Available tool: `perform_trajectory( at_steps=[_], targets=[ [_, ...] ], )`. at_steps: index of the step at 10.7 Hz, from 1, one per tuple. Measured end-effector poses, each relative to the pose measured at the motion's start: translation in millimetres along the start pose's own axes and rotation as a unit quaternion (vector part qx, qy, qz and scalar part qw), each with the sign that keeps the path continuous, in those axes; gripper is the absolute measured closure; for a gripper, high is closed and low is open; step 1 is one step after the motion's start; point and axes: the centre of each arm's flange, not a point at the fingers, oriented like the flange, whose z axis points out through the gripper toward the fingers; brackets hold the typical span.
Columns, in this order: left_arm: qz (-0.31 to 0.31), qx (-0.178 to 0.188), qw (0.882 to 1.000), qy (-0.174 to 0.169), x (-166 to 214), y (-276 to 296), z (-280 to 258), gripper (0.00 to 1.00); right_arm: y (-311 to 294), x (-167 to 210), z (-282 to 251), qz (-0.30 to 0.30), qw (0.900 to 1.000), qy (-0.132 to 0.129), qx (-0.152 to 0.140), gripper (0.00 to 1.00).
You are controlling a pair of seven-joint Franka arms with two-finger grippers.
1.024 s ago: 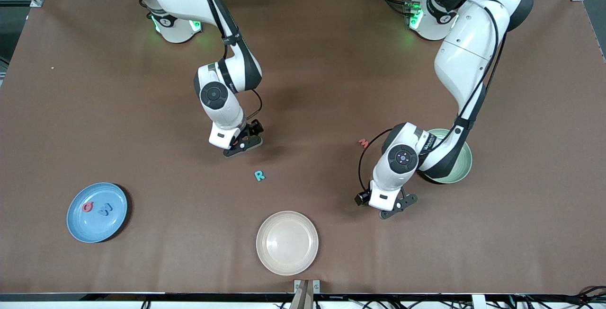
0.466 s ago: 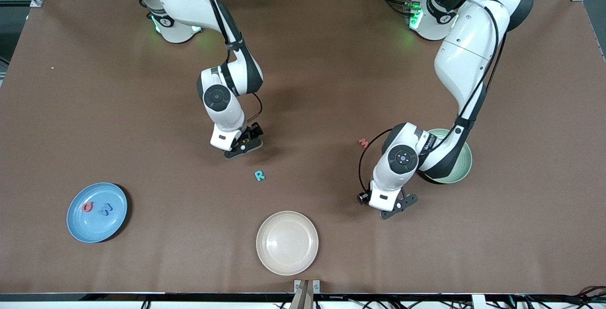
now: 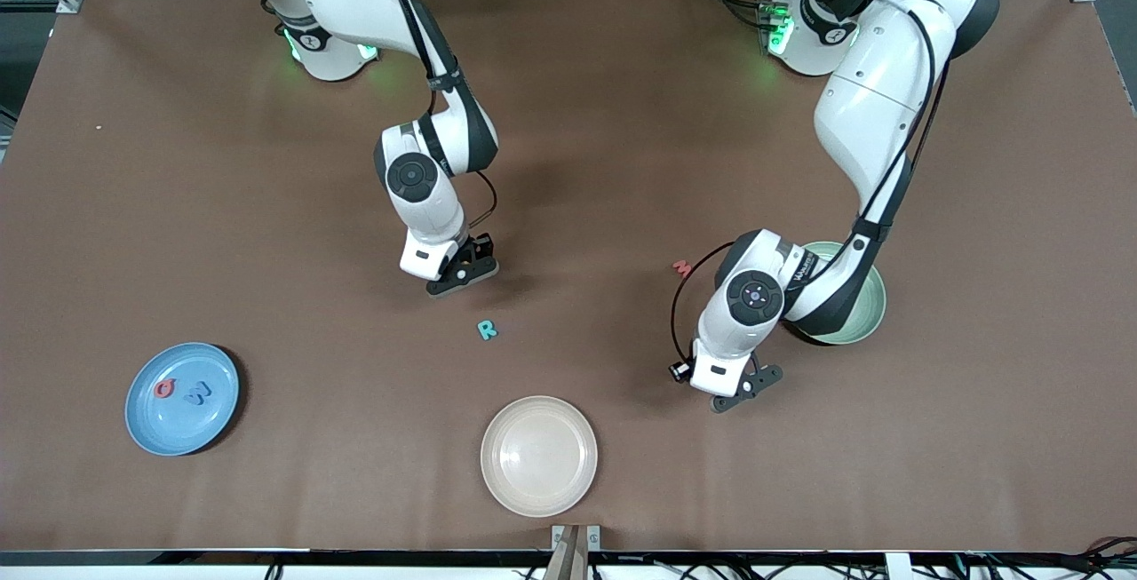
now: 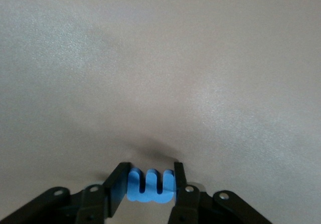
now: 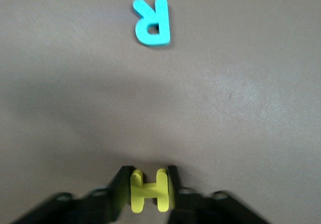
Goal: Sort uppercase to blue plate, lowercase to green plate
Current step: 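Grasp the yellow H with the right gripper while the left gripper lifts m, then carry the H to the blue plate while the left gripper carries m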
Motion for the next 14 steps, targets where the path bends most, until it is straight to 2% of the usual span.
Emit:
perform_trajectory(
  at_steps=[3,5,8,11,14],
  targets=[
    [0.0,0.0,1.0,0.0,0.2,0.2,-0.3,0.59,8.2,1.7,-1.3,0.007,1.0,0.003,-0.003,0.67],
    [0.0,0.001,1.0,0.0,0.4,0.1,-0.5,0.59,55.8,14.2,-15.7,0.037,0.999,0.018,-0.019,0.67],
    [-0.004,0.016,1.0,-0.005,4.8,-5.0,-0.7,0.59,203.9,36.0,-81.8,0.017,0.999,-0.012,-0.032,0.67],
    [-0.002,0.031,0.999,-0.011,9.6,-11.5,-1.9,0.59,368.9,1.7,-117.0,-0.045,0.998,-0.013,-0.044,0.67],
    [0.015,0.052,0.998,-0.018,19.7,-19.2,-21.0,0.59,443.9,-24.4,-111.8,-0.074,0.996,-0.011,-0.043,0.67]
  ],
)
